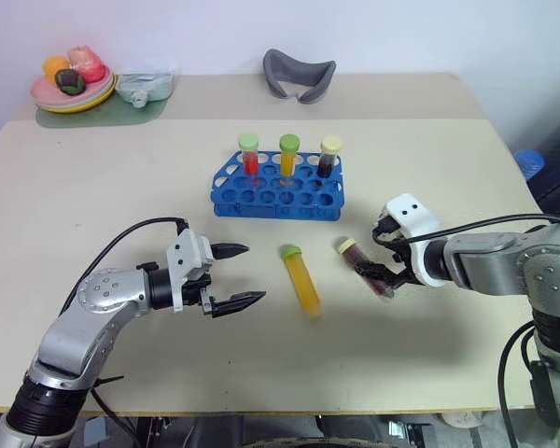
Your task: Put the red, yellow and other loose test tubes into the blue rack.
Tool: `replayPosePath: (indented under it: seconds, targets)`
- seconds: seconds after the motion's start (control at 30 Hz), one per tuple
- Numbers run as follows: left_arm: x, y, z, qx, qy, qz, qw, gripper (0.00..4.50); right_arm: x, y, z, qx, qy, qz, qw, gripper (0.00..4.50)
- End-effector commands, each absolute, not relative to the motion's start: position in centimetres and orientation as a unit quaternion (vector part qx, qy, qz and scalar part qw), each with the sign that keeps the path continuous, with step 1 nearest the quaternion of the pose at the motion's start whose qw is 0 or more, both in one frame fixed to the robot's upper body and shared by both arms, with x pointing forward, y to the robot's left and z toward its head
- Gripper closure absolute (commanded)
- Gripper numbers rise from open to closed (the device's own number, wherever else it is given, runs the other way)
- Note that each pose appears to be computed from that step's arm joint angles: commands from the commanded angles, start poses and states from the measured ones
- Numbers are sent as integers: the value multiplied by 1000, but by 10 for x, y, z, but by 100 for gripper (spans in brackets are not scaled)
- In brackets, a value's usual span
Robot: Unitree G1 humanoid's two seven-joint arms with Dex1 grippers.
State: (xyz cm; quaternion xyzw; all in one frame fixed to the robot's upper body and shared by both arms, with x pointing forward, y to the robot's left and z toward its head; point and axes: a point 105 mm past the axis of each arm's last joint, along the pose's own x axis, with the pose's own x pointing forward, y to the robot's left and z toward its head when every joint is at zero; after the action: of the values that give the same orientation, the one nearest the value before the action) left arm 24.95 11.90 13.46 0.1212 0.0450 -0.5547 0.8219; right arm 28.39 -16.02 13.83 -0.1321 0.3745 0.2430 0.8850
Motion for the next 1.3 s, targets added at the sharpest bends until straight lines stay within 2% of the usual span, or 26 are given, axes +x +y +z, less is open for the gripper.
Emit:
replayPosePath:
  seconds: [0.03, 0.4, 0.77, 0.87, 1.03, 1.3]
  targets:
    - [240, 114, 140, 136, 29, -565, 813, 6, 284, -147, 143, -135, 372, 253, 883, 0]
    - [233, 112, 135, 141, 33, -568, 810, 6, 286, -135, 136, -112, 423, 197, 878, 0]
    - [235, 110, 135, 141, 32, -569, 809, 6, 288, -134, 128, -150, 447, 165, 867, 0]
    - [235, 110, 135, 142, 31, -570, 809, 0, 289, -135, 125, -152, 454, 160, 863, 89]
    - [236, 109, 139, 133, 25, -568, 812, 0, 290, -133, 125, -153, 457, 164, 860, 328]
    - [236, 110, 142, 119, 19, -562, 818, 0, 291, -129, 132, -159, 444, 172, 865, 328]
